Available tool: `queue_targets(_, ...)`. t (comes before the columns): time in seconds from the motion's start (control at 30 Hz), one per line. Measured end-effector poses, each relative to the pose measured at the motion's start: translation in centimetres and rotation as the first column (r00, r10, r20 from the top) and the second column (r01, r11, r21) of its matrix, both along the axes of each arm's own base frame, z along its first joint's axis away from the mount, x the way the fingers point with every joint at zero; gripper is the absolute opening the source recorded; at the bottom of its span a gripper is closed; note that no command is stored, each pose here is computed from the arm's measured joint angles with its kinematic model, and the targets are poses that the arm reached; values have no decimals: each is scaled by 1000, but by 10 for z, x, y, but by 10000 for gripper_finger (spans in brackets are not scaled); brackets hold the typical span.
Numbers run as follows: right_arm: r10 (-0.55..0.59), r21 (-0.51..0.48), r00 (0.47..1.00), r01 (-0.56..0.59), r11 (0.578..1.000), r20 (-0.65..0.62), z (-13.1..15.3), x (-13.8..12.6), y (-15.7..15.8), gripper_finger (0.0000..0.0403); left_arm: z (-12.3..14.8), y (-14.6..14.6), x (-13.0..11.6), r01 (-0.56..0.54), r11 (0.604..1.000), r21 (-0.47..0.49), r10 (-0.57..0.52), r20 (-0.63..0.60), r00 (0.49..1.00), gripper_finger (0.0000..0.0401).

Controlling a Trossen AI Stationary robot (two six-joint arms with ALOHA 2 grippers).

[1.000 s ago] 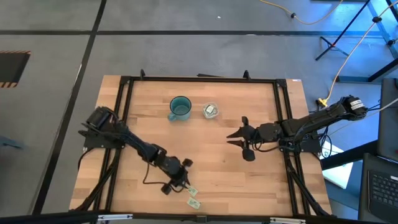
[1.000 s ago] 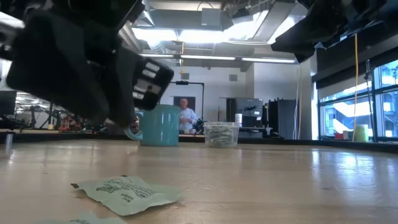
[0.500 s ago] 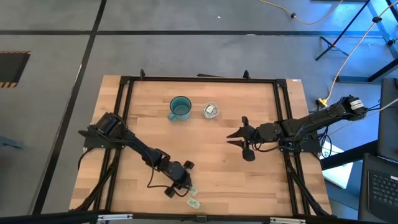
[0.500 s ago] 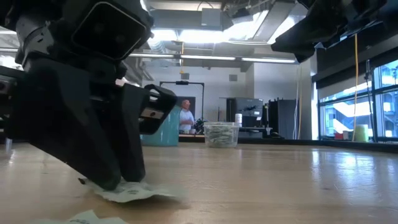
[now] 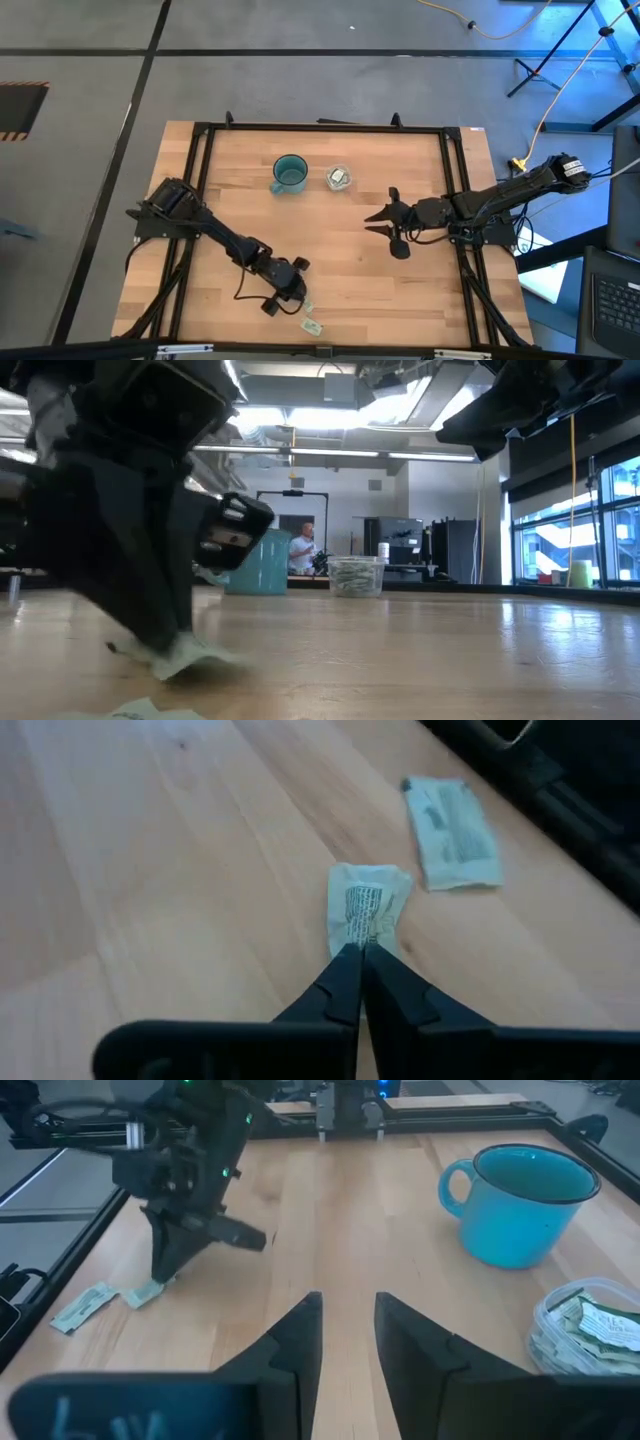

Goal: Pick and place items into bin
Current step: Put the white stevia packet into the transparent bin

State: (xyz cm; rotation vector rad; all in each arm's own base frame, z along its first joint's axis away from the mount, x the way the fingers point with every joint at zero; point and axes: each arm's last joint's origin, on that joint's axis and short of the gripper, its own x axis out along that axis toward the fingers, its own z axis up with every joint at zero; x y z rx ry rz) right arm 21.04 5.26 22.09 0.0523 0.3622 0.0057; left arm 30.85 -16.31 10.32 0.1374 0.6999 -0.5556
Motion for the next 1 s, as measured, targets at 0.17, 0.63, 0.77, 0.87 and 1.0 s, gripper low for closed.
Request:
queue_targets(0.17, 0, -1, 1000, 0, 1000, -2, 0, 0, 0, 98, 49, 17, 1, -64, 998, -12, 65, 110, 992, 5)
queue_targets(0.63, 9, -26, 1000, -9, 1000, -3, 0, 0, 0, 98, 123, 167, 20, -585, 811, -9, 526, 448, 722, 6)
queue_targets(0.77, 9, -27, 1000, -9, 1000, -4, 0, 0, 0, 98, 111, 206, 30, -692, 721, -39, 642, 414, 646, 5)
queue_targets(0.87, 10, -29, 1000, -10, 1000, -4, 0, 0, 0, 98, 105, 228, 41, -746, 665, -44, 696, 398, 597, 3)
queue_targets(1.0, 10, -30, 1000, -10, 999, -7, -1, 0, 0, 98, 91, 247, 60, -773, 634, 1, 726, 343, 596, 6)
